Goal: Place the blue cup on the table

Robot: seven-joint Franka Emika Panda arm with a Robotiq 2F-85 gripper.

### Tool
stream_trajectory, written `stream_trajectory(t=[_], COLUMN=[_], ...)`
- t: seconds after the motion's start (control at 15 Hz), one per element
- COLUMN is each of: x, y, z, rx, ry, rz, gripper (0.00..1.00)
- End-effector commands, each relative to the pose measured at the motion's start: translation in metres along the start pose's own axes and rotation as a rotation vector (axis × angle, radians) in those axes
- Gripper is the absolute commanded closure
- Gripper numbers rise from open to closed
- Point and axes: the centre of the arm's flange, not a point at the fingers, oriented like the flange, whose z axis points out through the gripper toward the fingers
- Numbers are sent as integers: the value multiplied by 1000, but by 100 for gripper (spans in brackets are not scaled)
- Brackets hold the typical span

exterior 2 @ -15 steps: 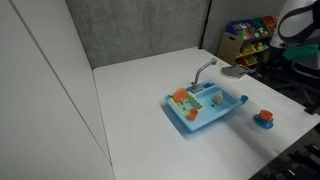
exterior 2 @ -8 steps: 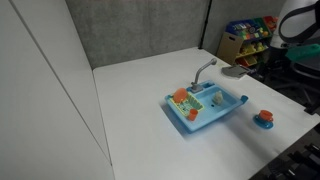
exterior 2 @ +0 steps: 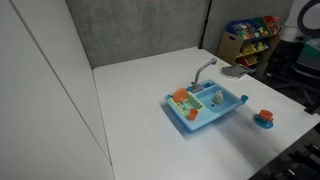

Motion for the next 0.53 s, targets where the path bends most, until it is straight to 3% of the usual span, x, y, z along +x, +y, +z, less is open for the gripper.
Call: stream_trajectory(t=[0.0,0.47], x=[-37,-70], y=[-19,-49], z=[-28,-60], rx=[-1,85], ry=[30,-5], rz=[-53,-77], gripper=[0,0])
